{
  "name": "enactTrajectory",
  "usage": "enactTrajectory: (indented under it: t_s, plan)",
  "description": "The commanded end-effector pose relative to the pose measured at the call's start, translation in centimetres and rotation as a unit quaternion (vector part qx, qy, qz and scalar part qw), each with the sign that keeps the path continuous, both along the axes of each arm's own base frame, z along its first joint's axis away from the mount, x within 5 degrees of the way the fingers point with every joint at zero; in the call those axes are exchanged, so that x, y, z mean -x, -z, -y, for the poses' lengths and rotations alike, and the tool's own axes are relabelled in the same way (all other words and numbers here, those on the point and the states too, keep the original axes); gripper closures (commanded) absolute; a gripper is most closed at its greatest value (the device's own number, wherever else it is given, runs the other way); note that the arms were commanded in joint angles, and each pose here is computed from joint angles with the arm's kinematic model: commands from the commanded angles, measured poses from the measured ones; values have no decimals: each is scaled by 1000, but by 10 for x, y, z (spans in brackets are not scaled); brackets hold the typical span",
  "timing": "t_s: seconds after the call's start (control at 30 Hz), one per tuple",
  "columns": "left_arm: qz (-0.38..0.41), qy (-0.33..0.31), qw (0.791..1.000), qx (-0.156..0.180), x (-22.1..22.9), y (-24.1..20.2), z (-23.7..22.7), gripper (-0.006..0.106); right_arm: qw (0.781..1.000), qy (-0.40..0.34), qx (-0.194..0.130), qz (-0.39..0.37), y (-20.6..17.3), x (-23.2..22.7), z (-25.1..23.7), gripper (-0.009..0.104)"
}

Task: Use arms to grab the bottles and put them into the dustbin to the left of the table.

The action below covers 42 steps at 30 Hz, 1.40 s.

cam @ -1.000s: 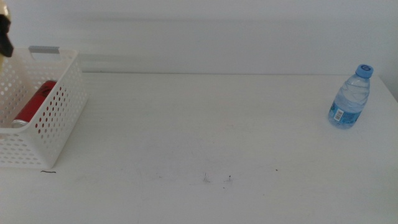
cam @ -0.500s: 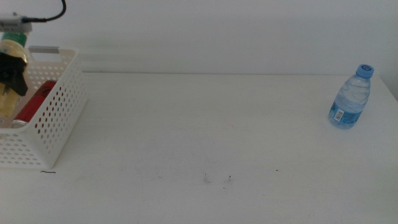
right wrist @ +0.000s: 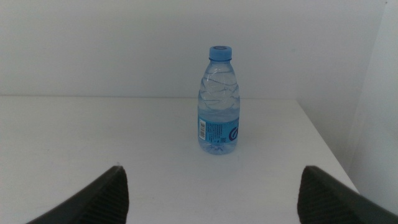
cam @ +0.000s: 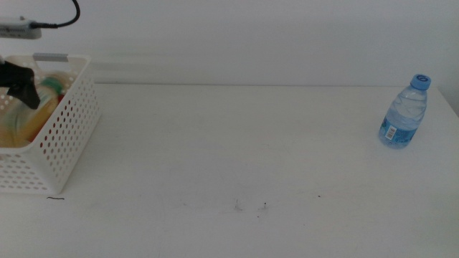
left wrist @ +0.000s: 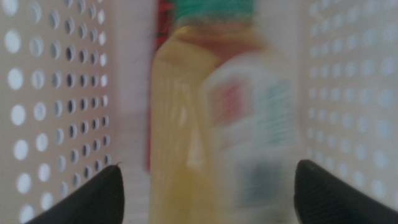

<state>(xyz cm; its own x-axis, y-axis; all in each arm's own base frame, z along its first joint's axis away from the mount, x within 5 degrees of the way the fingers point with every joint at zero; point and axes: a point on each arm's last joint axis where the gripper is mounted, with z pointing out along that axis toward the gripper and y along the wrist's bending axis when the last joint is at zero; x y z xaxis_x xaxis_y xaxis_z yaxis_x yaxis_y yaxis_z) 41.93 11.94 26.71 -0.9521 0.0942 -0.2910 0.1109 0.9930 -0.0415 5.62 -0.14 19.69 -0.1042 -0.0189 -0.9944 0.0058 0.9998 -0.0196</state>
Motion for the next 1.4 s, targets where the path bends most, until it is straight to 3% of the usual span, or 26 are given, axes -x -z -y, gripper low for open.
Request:
enactTrajectory:
  t_s: [0.0,0.13,0.3,0.4,0.53,0.67,0.7,0.77,0.97,1.2,1.37]
  plan:
    - [19,0,1000,12,0,-10,4,7,1000,4,8,7,0,0,1,3]
    - [33,-31,999,20,6,-28,12,7,1000,4,8,7,0,0,1,3]
    - [67,-29,997,-16,23,-62,43,7,1000,4,8,7,0,0,1,3]
    - [107,-6,994,-13,41,-81,71,7,1000,4,8,7,0,0,1,3]
    - [204,18,979,18,78,-105,103,7,1000,4,8,7,0,0,1,3]
    - [320,87,943,35,123,-123,135,7,1000,4,8,7,0,0,1,3]
    - [339,94,934,56,136,-125,143,7,1000,4,8,7,0,0,1,3]
    - [358,94,923,104,161,-125,155,7,1000,4,8,7,0,0,1,3]
    - [355,168,906,159,229,-116,177,7,1000,4,8,7,0,0,1,3]
    - [367,210,895,140,284,-118,181,7,1000,4,8,7,0,0,1,3]
    - [369,215,893,146,300,-121,184,7,1000,4,8,7,0,0,1,3]
